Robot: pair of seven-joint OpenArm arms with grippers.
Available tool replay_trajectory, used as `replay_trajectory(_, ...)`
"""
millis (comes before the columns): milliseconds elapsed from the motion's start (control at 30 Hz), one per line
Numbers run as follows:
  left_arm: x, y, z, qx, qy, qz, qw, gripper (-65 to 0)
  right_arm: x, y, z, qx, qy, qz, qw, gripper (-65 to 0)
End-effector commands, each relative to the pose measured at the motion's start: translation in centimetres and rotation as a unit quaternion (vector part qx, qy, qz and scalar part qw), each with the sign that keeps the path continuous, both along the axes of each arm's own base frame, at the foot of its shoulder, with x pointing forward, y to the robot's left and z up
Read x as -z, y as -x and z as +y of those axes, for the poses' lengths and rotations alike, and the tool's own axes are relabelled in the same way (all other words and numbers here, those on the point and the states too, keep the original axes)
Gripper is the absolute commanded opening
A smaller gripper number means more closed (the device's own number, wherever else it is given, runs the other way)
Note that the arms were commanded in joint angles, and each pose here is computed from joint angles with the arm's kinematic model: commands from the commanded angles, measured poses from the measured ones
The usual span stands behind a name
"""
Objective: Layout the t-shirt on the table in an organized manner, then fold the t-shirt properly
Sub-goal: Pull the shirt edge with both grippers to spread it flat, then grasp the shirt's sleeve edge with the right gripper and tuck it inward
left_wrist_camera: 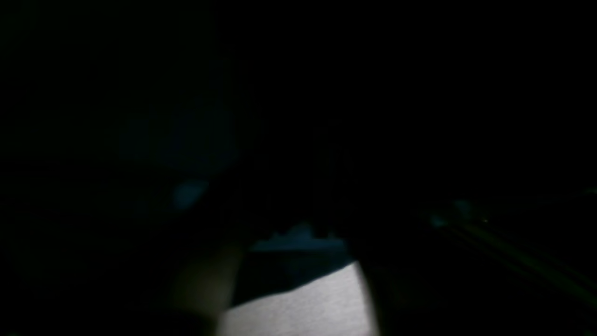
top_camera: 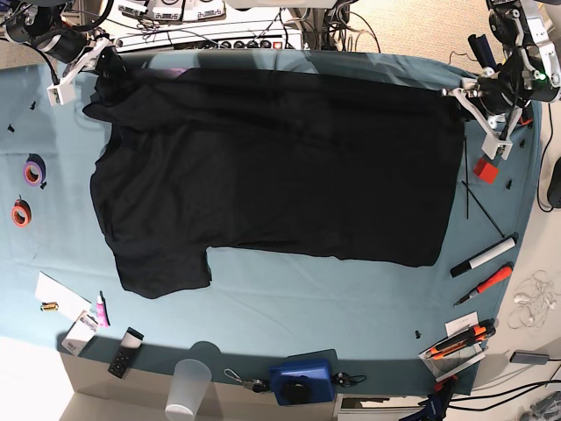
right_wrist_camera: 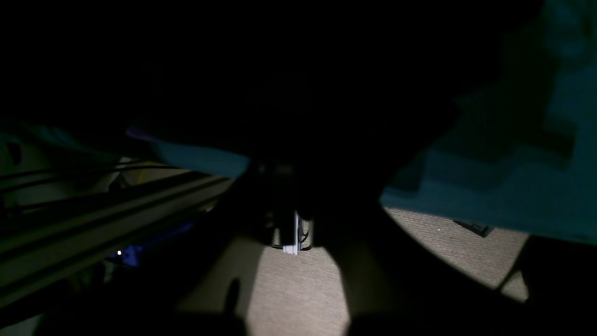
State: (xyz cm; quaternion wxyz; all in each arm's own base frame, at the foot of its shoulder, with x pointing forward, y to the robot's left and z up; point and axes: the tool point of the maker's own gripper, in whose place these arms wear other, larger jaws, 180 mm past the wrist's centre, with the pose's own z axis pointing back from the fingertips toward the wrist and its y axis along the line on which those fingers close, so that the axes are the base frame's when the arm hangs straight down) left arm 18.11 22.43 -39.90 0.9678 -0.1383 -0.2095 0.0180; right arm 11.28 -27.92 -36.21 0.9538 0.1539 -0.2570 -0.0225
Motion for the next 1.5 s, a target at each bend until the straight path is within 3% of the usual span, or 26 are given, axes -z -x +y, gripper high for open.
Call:
replay_trajectory(0, 0.1, 0.6, 1.1, -0.001, -0.021, 0.016, 1.0, -42.6, -0.8, -0.3, -0.6, -0.003, 0.01, -0.012, 0.9999, -47.0)
replay_trajectory(67, 0.0, 0.6, 0.6, 0.001, -0.007, 0.015, 1.0, -37.3, -0.9, -0.3, -0.5, -0.003, 0.009, -0.013, 0.9999, -40.0)
replay_trajectory(167, -0.5, 0.5, -0.1, 0.006, 0.011, 0.01, 1.0, -37.1, -1.9, -1.1, -0.7, -0.012, 0.002, -0.031, 0.9995, -40.0)
replay_trajectory(267, -1.3, 0.0, -0.3, 0.012, 0.006, -0.005, 1.0, -37.1, -4.7, -2.5, -1.4, -0.011, -0.019, -0.083, 0.9963, -40.0)
replay_trajectory(367, -2.6, -0.7, -0.3, 0.016, -0.003, -0.029, 0.999, -37.1, -9.1, -3.7, -3.2, 0.015, -0.037, -0.166, 0.9854, -40.0)
replay_trajectory(500, -5.0, -2.5, 0.5, 0.005, -0.026, -0.09, 0.996, -37.1, -13.7, -4.7, -7.2, 0.064, 0.009, -0.25, 0.9662, -40.0)
replay_trajectory(567, -6.6, -3.7, 1.0, -0.003, -0.038, -0.131, 0.991, -37.1, -15.4, -5.5, -8.2, 0.071, 0.025, -0.279, 0.9575, -40.0)
replay_trajectory(667, -8.6, -5.6, 1.3, -0.006, -0.053, -0.18, 0.982, -37.1, -17.0, -7.4, -8.9, 0.056, 0.051, -0.297, 0.9519, -40.0)
replay_trajectory(800, -9.6, -7.7, 2.2, -0.01, -0.083, -0.201, 0.976, -37.1, -15.4, -10.2, -10.6, 0.044, 0.129, -0.241, 0.9609, -40.1)
replay_trajectory(833, -9.7, -8.2, 2.3, -0.01, -0.09, -0.203, 0.975, -37.1, -15.3, -11.5, -10.9, 0.042, 0.145, -0.242, 0.9585, -40.1)
replay_trajectory(967, -10.3, -9.8, 2.9, -0.012, -0.116, -0.218, 0.969, -37.1, -13.3, -17.0, -10.9, 0.032, 0.166, -0.231, 0.9582, -40.1)
replay_trajectory(1067, -10.8, -10.4, 3.5, -0.018, -0.132, -0.227, 0.965, -37.0, -11.6, -21.0, -10.7, 0.039, 0.161, -0.233, 0.9583, -40.1)
replay_trajectory(1233, -10.9, -10.5, 3.5, -0.018, -0.133, -0.229, 0.964, -37.1, -7.3, -26.1, -10.2, 0.044, 0.147, -0.174, 0.9727, -40.1)
replay_trajectory(1400, -11.0, -10.6, 3.5, -0.018, -0.132, -0.23, 0.964, -37.1, -5.9, -29.7, -8.9, 0.032, 0.122, -0.159, 0.9793, -40.1)
replay_trajectory(1467, -11.1, -10.7, 3.5, -0.019, -0.132, -0.235, 0.963, -37.1, -5.4, -30.3, -8.2, 0.021, 0.131, -0.149, 0.9799, -40.1)
